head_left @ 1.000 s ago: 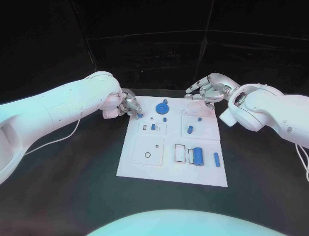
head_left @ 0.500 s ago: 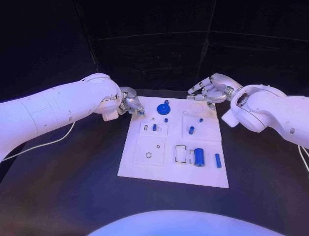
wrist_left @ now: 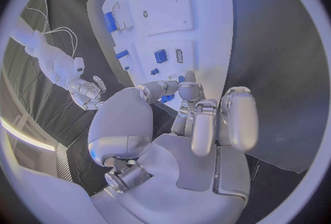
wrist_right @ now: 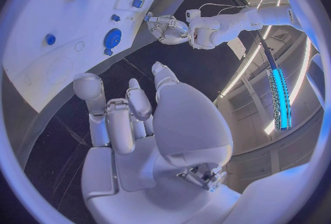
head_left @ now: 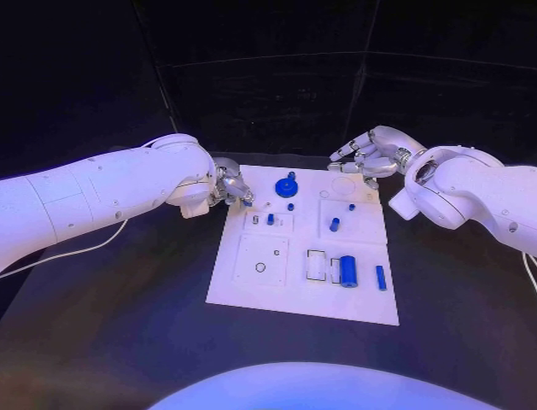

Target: Assemble the parts on the task board

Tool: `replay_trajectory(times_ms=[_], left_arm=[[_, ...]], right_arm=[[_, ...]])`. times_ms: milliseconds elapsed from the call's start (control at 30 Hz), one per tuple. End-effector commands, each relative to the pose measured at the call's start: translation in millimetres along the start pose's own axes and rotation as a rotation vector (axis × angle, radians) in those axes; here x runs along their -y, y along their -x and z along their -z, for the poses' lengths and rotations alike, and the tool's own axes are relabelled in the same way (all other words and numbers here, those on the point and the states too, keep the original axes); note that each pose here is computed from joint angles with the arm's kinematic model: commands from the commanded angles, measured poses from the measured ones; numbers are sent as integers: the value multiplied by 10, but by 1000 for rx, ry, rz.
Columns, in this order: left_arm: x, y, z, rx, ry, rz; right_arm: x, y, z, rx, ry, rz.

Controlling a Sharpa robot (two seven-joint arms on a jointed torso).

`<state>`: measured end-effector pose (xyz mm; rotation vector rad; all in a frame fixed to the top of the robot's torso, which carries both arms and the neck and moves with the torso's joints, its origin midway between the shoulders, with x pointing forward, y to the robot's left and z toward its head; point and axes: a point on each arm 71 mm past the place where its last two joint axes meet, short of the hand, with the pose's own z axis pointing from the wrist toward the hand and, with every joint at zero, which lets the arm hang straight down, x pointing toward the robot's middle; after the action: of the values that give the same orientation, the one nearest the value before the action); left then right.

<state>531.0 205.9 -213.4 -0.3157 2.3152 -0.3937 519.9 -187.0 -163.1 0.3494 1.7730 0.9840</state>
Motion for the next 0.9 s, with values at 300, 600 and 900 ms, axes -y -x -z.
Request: replay_trajectory(times_ms=[300, 600, 900], left_arm=[[16, -128, -4, -8, 63, 8], [102, -181, -19, -15, 53, 3], [153, -210, -28, -25, 50, -5]], right_arm=[[-16, -5, -9, -7, 6, -2], [-20, -11, -13, -9, 6, -2], [-21, -14, -16, -10, 6, -2]])
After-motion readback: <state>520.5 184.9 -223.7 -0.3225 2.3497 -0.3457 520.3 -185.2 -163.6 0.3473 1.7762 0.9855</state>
